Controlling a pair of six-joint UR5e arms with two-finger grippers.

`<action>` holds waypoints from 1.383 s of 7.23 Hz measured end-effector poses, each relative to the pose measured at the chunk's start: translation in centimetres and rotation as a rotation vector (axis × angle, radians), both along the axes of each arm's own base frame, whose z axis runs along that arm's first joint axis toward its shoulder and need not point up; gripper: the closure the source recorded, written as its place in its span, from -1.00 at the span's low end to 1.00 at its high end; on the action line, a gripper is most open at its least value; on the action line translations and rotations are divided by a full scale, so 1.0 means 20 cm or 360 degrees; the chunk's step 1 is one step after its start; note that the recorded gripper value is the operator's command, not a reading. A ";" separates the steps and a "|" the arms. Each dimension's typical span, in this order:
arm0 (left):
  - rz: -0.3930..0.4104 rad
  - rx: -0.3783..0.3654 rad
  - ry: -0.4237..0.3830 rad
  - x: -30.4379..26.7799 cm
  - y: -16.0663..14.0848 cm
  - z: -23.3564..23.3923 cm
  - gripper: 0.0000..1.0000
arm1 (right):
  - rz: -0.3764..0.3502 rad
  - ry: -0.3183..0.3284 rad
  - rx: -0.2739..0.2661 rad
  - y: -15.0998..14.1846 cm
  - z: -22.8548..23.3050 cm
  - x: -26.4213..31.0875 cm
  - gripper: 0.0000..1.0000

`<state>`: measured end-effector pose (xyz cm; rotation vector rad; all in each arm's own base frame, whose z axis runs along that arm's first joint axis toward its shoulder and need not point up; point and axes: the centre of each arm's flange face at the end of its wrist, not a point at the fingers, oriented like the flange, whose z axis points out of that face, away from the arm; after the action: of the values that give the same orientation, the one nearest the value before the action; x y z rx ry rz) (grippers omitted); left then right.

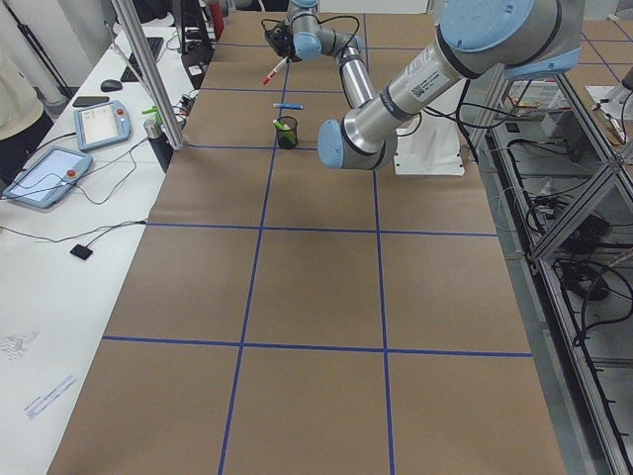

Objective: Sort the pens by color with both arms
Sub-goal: 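Lift the red marker out and carry it toward the blue marker, then lower the red marker onto the table and open the left gripper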

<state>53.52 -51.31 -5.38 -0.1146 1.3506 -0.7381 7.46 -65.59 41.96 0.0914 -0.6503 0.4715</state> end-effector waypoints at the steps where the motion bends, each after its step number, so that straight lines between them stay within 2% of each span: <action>1: -0.0030 0.0125 -0.0031 0.08 -0.02 0.04 1.00 | 0.0023 0.0001 0.0005 0.01 0.07 0.05 -0.99; 4: -0.0047 0.0524 -0.0182 0.38 0.02 0.16 1.00 | 0.0085 -0.0011 0.0015 -0.04 0.25 0.16 -0.99; 6: -0.0036 0.0740 -0.0287 0.62 0.11 0.33 1.00 | 0.0099 -0.0014 0.0005 -0.05 0.29 0.19 -0.99; 8: -0.0035 0.0855 -0.0396 0.80 0.19 0.47 1.00 | 0.0100 -0.0016 -0.0006 -0.06 0.31 0.19 -0.99; 10: -0.0067 0.0895 -0.0494 0.90 0.21 0.57 1.00 | 0.0097 -0.0024 -0.0005 -0.06 0.31 0.19 -0.99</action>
<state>71.48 -47.09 6.11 0.4591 1.2164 -0.3683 11.17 -66.75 48.12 0.1048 -0.6625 0.5325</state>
